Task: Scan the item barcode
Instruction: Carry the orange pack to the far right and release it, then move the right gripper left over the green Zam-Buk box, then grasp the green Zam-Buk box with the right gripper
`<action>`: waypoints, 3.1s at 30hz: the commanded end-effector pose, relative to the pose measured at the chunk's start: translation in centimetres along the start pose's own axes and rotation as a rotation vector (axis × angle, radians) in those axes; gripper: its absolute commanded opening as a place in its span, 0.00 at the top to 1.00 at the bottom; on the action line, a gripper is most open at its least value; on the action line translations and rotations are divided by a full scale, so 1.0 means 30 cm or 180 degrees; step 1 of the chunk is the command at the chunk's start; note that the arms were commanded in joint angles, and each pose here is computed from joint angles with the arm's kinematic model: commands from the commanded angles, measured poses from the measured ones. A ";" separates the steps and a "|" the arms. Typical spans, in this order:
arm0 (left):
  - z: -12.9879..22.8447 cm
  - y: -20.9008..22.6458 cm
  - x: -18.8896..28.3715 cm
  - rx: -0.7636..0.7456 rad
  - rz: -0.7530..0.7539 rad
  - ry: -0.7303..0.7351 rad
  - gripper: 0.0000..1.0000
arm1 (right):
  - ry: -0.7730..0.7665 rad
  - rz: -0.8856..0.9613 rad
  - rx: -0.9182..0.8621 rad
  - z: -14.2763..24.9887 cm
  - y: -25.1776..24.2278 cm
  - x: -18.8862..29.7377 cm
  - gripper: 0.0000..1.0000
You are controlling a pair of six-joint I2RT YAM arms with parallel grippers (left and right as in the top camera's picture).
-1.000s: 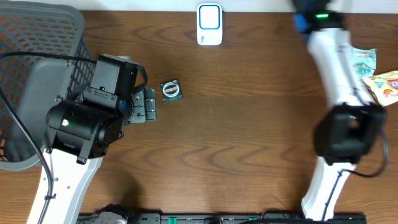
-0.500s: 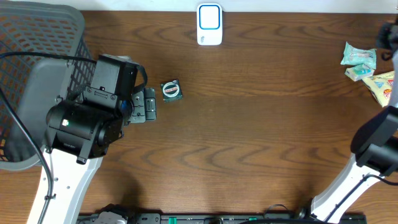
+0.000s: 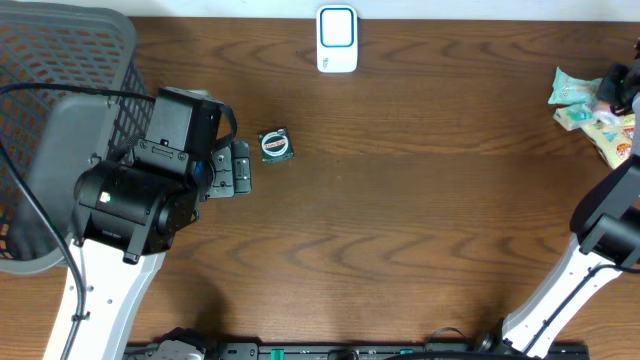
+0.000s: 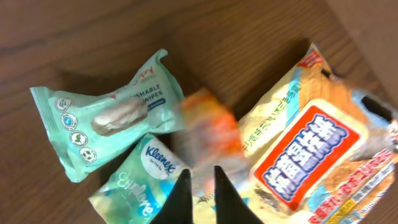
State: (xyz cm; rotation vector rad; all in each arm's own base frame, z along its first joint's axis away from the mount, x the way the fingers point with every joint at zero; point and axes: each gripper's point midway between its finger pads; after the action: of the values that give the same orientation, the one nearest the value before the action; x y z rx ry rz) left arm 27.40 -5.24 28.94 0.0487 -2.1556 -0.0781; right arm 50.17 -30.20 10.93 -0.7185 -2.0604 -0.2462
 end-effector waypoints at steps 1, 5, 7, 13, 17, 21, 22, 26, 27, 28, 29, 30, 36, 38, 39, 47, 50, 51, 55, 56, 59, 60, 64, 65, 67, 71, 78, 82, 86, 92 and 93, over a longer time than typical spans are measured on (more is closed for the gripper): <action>-0.007 0.013 0.001 -0.0017 -0.0060 -0.0013 0.02 | 0.0021 -0.0007 -0.0053 0.007 0.003 -0.010 0.95; -0.007 0.013 0.001 -0.0017 -0.0060 -0.0013 0.02 | -0.0016 -0.0017 -0.0054 -0.008 0.005 0.022 0.69; -0.007 0.013 0.001 -0.0016 -0.0060 -0.0013 0.02 | -0.0065 -0.0042 -0.0045 -0.025 0.014 0.055 0.67; -0.007 0.013 0.001 -0.0016 -0.0060 -0.0013 0.02 | -0.0278 -0.1038 -0.0010 -0.092 0.225 0.223 0.60; -0.007 0.013 0.001 -0.0016 -0.0060 -0.0013 0.02 | -0.0138 -0.2400 0.0041 -0.061 0.487 0.383 0.55; -0.007 0.013 0.001 -0.0016 -0.0060 -0.0013 0.02 | 0.0180 -0.3443 0.0256 0.034 0.713 0.543 0.48; -0.007 0.013 0.001 -0.0016 -0.0060 -0.0013 0.02 | 0.0251 -0.3525 0.0309 0.059 0.754 0.565 0.47; -0.007 0.013 0.001 -0.0016 -0.0060 -0.0013 0.02 | 0.0549 -0.3525 0.0599 0.190 0.921 0.621 0.41; -0.007 0.013 0.001 -0.0016 -0.0060 -0.0013 0.02 | 0.0603 -0.3497 0.0696 0.225 0.962 0.634 0.37; -0.007 0.013 0.001 -0.0017 -0.0060 -0.0013 0.02 | 0.0659 -0.3437 0.0799 0.266 1.006 0.647 0.34; -0.007 0.013 0.001 -0.0016 -0.0060 -0.0013 0.02 | 0.0694 -0.3373 0.0897 0.302 1.045 0.657 0.30; -0.007 0.013 0.001 -0.0016 -0.0060 -0.0013 0.02 | 0.0710 -0.3298 0.1001 0.336 1.083 0.665 0.27; -0.007 0.013 0.001 -0.0016 -0.0060 -0.0013 0.02 | 0.0622 -0.2951 0.1661 0.556 1.308 0.732 0.10; -0.007 0.013 0.001 -0.0016 -0.0060 -0.0013 0.02 | 0.0569 -0.2945 0.1815 0.631 1.382 0.764 0.05; -0.007 0.013 0.001 -0.0016 -0.0060 -0.0013 0.02 | 0.0542 -0.2938 0.1858 0.662 1.413 0.775 0.03; -0.007 0.013 0.001 -0.0016 -0.0060 -0.0013 0.02 | 0.0272 -0.3157 0.1972 0.884 1.632 0.872 0.01; -0.007 0.013 0.001 -0.0016 -0.0060 -0.0013 0.02 | 0.0203 -0.3310 0.2101 0.964 1.686 0.923 0.01; -0.007 0.013 0.001 -0.0016 -0.0060 -0.0013 0.02 | 0.0174 -0.3347 0.2145 0.992 1.703 0.940 0.01; -0.007 0.013 0.001 -0.0016 -0.0060 -0.0013 0.02 | -0.0051 -0.3038 0.2213 1.046 1.720 0.932 0.01; -0.007 0.013 0.001 -0.0017 -0.0060 -0.0013 0.02 | -0.0107 -0.2904 0.2171 1.048 1.717 0.922 0.01; -0.007 0.013 0.001 -0.0016 -0.0060 -0.0013 0.02 | -0.0165 -0.2696 0.2076 1.074 1.712 0.910 0.01; -0.007 0.013 0.001 -0.0016 -0.0060 -0.0013 0.02 | -0.0157 -0.2711 0.2091 1.089 1.716 0.914 0.01; -0.007 0.013 0.001 -0.0016 -0.0060 -0.0013 0.02 | -0.0157 -0.2758 0.2153 1.143 1.726 0.919 0.01; -0.007 0.013 0.001 -0.0016 -0.0060 -0.0013 0.02 | -0.0149 -0.2763 0.2156 1.154 1.726 0.917 0.01; -0.007 0.013 0.001 -0.0016 -0.0060 -0.0013 0.02 | -0.0097 -0.2765 0.2079 1.174 1.725 0.910 0.01; -0.007 0.013 0.001 -0.0016 -0.0060 -0.0013 0.02 | -0.0100 -0.2771 0.2026 1.203 1.726 0.894 0.01; -0.007 0.013 0.001 -0.0017 -0.0060 -0.0013 0.02 | -0.0247 -0.2664 0.1972 1.228 1.713 0.843 0.01; -0.007 0.013 0.001 -0.0017 -0.0060 -0.0013 0.02 | -0.0264 -0.2698 0.1985 1.257 1.713 0.834 0.01; -0.007 0.013 0.001 -0.0016 -0.0060 -0.0013 0.02 | -0.0278 -0.2735 0.2000 1.274 1.719 0.843 0.01; -0.007 0.013 0.001 -0.0016 -0.0060 -0.0013 0.02 | -0.0287 -0.2753 0.2005 1.283 1.726 0.843 0.01; -0.007 0.013 0.001 -0.0016 -0.0060 -0.0013 0.02 | -0.0286 -0.2754 0.2008 1.288 1.729 0.839 0.01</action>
State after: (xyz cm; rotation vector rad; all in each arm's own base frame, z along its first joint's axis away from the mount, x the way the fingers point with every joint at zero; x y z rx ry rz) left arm 27.40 -5.23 28.93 0.0487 -2.1552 -0.0782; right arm 42.83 38.21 4.66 0.5835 -2.2360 -0.0210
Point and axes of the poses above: each gripper's point midway between its finger pads, its own x axis back along the fingers, its own y axis along the line the jaws close on, z = x × y, and after that the axes turned 4 degrees about -x, right-handed
